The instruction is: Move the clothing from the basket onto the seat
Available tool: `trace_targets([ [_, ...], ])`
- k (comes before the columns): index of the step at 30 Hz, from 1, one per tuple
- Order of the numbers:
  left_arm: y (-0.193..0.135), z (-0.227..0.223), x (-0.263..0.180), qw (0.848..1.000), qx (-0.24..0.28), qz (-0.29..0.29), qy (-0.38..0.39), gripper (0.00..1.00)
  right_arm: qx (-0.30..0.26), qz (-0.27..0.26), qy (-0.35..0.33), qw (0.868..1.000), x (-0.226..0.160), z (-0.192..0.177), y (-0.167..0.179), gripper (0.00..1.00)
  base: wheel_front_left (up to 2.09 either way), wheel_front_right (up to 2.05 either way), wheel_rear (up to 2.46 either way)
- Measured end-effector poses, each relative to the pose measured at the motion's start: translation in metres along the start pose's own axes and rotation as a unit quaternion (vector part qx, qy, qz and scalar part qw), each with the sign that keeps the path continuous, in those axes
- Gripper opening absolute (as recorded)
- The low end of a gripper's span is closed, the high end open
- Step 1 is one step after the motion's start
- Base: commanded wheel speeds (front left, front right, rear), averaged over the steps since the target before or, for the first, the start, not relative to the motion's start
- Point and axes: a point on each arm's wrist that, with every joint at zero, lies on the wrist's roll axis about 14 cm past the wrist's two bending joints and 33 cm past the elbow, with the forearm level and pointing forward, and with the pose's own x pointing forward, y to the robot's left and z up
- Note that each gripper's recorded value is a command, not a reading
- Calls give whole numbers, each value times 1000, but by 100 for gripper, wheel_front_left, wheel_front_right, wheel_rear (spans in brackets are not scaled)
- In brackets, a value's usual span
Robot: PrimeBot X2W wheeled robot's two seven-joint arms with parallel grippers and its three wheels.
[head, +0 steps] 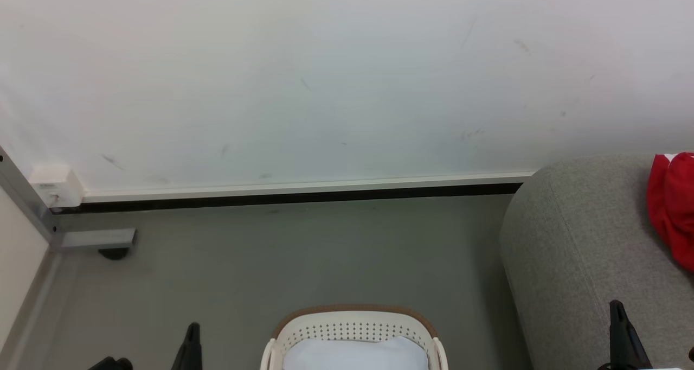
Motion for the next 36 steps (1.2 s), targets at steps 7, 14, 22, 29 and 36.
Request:
trace_targets([
  [7,1,3,3,999,-50,-1,4,0,47,-4,5,999,2,0,0,0,0,0,0],
  [14,1,6,6,995,-96,-2,7,0,96,-1,3,995,7,3,3,0,0,0,0],
  [22,1,10,9,990,-140,-7,7,0,143,-2,9,990,9,2,4,0,0,0,0],
  [29,0,13,11,983,-180,-11,8,0,183,2,9,983,13,4,7,0,0,0,0],
  [36,0,17,13,976,-217,-16,6,0,220,5,12,976,15,5,9,0,0,0,0],
])
